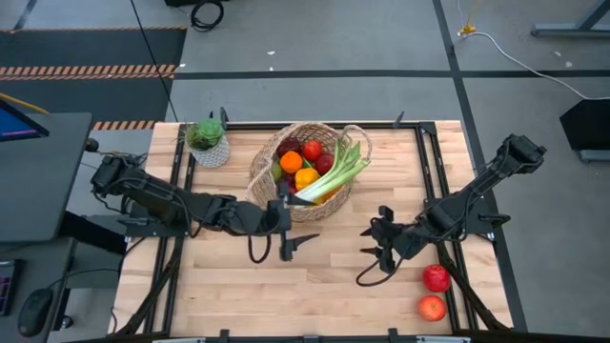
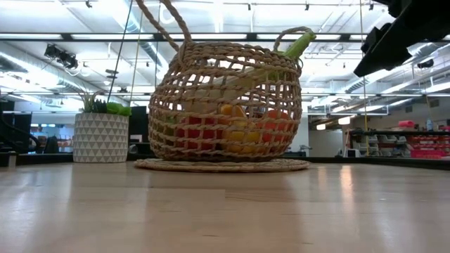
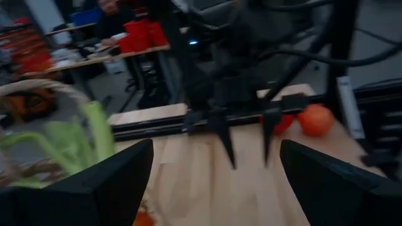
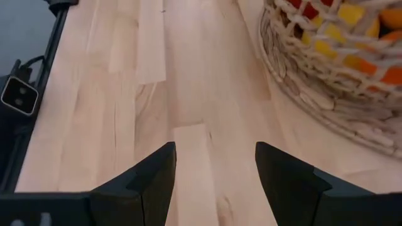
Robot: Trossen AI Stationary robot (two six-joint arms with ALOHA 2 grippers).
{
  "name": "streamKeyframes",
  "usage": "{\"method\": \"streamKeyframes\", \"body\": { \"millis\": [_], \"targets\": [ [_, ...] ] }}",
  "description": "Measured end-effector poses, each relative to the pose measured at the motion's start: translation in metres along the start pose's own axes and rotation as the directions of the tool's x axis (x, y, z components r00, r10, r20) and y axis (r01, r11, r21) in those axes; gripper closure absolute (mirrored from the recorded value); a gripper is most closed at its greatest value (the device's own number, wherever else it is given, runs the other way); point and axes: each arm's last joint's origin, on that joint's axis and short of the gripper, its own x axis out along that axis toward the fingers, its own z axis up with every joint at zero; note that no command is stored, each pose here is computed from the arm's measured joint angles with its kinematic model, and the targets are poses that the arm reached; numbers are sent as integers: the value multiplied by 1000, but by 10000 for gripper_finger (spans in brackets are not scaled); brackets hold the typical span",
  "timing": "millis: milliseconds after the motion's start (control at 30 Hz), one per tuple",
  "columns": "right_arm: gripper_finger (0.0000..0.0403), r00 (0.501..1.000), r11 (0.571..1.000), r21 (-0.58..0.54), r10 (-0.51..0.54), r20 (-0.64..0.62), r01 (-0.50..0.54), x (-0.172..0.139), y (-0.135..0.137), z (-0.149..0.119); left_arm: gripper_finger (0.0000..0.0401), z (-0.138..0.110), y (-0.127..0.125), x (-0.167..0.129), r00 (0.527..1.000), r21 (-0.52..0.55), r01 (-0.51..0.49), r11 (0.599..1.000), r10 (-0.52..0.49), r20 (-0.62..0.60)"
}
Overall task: Build produce basket
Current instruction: Put the apple into the basket
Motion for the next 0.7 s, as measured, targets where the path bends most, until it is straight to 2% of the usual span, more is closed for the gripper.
{"method": "streamKeyframes", "body": {
  "millis": [133,367,700],
  "targets": [
    [179,1000,1000,-31,-4,11,4,1,-2,2,47,0,0,1,997,-1,78,997,-78,12],
    [179,1000,1000,-5,-10,10,10,2,-3,3,47,3,0,2,990,-14,136,991,-135,50],
    [179,1000,1000,-2,-20,24,20,3,-4,3,47,4,0,2,989,-15,141,990,-140,55]
  ]
}}
